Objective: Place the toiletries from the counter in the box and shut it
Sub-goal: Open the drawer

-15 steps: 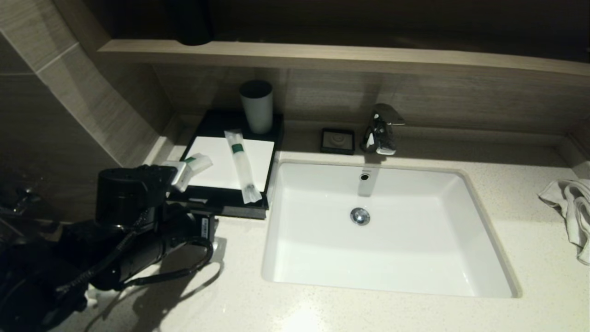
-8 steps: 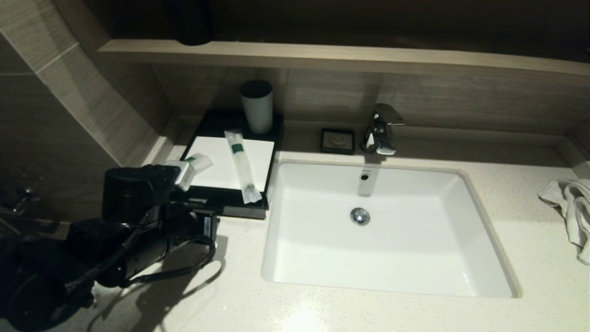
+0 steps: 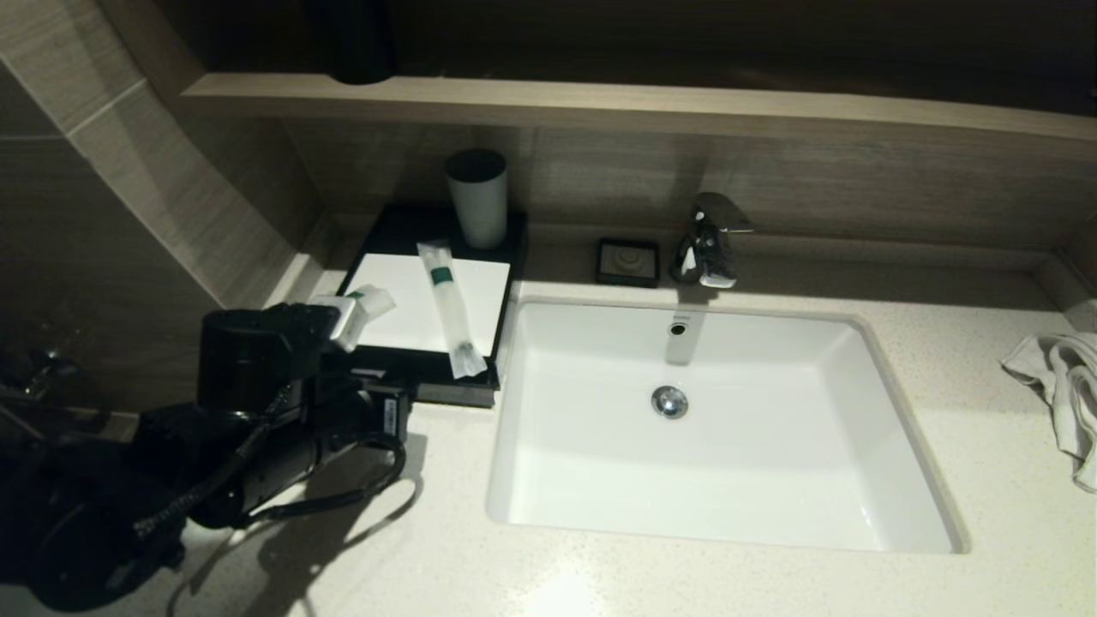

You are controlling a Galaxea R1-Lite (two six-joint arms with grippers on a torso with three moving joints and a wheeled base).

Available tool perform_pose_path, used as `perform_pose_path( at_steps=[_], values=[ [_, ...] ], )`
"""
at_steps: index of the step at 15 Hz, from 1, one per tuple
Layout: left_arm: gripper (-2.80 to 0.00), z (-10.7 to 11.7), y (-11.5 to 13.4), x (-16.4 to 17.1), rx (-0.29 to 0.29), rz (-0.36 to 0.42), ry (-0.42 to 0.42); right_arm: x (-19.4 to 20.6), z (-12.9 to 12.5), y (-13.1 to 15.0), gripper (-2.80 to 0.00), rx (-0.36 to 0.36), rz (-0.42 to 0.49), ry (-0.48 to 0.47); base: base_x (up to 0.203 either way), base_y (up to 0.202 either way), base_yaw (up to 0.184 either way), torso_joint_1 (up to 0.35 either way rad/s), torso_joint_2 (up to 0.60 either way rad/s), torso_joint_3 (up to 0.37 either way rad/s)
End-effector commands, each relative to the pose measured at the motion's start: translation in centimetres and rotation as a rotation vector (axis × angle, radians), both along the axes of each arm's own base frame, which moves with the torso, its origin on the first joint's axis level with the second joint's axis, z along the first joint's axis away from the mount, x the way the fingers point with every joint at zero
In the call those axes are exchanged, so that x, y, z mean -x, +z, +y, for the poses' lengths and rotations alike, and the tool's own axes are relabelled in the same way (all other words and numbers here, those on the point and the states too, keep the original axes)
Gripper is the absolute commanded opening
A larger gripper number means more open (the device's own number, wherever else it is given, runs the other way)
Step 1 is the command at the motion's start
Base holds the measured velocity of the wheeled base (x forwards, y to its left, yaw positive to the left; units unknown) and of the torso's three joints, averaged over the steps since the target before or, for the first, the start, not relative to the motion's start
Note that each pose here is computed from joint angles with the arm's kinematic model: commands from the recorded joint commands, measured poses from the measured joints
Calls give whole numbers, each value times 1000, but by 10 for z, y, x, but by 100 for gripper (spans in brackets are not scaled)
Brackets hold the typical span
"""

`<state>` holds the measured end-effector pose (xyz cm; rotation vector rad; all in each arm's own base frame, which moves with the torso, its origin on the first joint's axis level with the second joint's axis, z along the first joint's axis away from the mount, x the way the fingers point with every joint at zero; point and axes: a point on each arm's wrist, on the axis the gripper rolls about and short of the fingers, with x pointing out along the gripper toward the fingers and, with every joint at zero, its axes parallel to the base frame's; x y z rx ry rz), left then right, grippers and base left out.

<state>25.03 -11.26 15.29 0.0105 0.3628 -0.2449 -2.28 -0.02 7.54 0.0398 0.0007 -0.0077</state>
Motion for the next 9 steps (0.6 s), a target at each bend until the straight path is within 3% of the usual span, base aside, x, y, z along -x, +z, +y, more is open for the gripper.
perform_pose_path(
  at_steps=[1, 9],
  values=[
    [-280, -1, -2, -3, -2, 4, 3, 0, 0, 0, -280, 0, 1, 0, 0, 0, 0, 0, 0, 0],
    [-280, -2, -1, -9, 11, -18, 9, 0, 0, 0, -280, 0, 1, 0, 0, 0, 0, 0, 0, 0]
  ],
)
